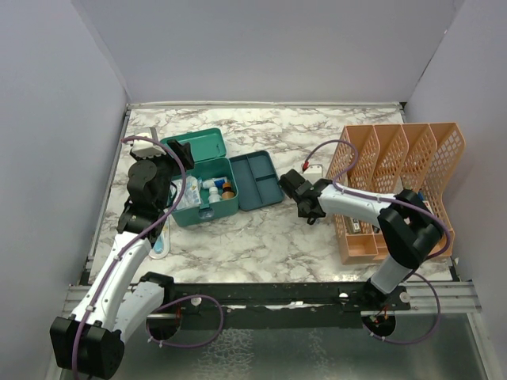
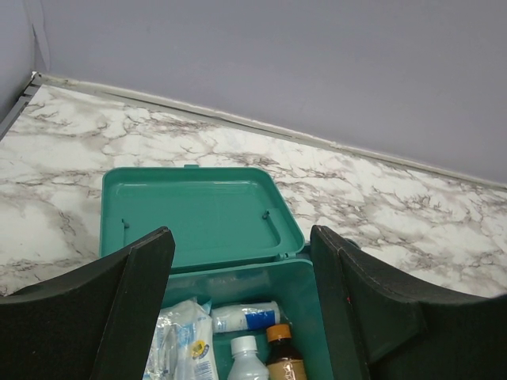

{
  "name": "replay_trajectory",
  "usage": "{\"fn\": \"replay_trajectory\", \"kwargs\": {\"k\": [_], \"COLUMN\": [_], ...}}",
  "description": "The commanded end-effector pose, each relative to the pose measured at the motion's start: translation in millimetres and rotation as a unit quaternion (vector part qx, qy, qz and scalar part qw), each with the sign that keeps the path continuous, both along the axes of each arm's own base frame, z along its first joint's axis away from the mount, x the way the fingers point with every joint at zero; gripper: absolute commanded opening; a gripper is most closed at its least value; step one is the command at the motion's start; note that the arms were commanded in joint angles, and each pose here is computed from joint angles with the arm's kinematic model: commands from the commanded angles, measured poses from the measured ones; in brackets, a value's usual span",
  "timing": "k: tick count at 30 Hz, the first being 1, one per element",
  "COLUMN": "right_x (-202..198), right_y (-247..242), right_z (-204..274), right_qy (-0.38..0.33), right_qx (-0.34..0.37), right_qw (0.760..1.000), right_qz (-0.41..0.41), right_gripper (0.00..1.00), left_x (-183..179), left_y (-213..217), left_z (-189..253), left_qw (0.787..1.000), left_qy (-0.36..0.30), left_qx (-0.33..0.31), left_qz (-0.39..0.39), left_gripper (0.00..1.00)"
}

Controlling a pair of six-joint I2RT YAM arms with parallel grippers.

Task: Organize the medicine kit

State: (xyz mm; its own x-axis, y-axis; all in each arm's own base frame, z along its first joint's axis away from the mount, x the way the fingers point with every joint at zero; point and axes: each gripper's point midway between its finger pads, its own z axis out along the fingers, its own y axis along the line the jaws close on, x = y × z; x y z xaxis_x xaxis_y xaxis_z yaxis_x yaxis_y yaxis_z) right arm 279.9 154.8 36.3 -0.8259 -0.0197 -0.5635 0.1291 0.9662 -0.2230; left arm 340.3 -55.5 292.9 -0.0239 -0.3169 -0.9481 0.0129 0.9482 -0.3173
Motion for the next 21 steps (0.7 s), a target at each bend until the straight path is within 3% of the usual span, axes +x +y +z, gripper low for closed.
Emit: {"fn": "replay_trajectory", "kwargs": {"k": [1, 7, 11, 12, 21], "right_x": [-6.7, -12.7, -14.9, -14.8, -3.7], "right_y": [1.6, -1.4, -0.3, -0.2, 11.8], "right_z": [-11.6, -19.2, -21.6, -21.4, 10.6], "right_qy": [0.018, 0.024, 0.024, 0.023, -0.016], "right_qx": [0.016, 0.022, 0.032, 0.034, 0.076], "right_qw": [1.0, 0.999, 0.999, 0.999, 0.997], "right_qz": [-0.009, -0.025, -0.033, -0.034, -0.024], "right_gripper": [0.38, 0.3, 0.05, 0.03, 0.01], "left_x": [0.0, -0.1, 0.7, 1.0, 0.4], "left_y": [3.0, 3.7, 3.2, 3.4, 4.0], "left_z": [5.2, 4.6, 3.2, 3.0, 4.5], "left_qw": [1.0, 1.0, 1.0, 1.0, 1.0], "left_qy": [-0.009, -0.006, -0.004, -0.003, -0.004], "left_qx": [0.004, 0.007, 0.007, 0.006, 0.006], "left_qz": [0.006, 0.007, 0.007, 0.007, 0.008], "left_gripper": [0.73, 0.73, 0.73, 0.73, 0.73]}}
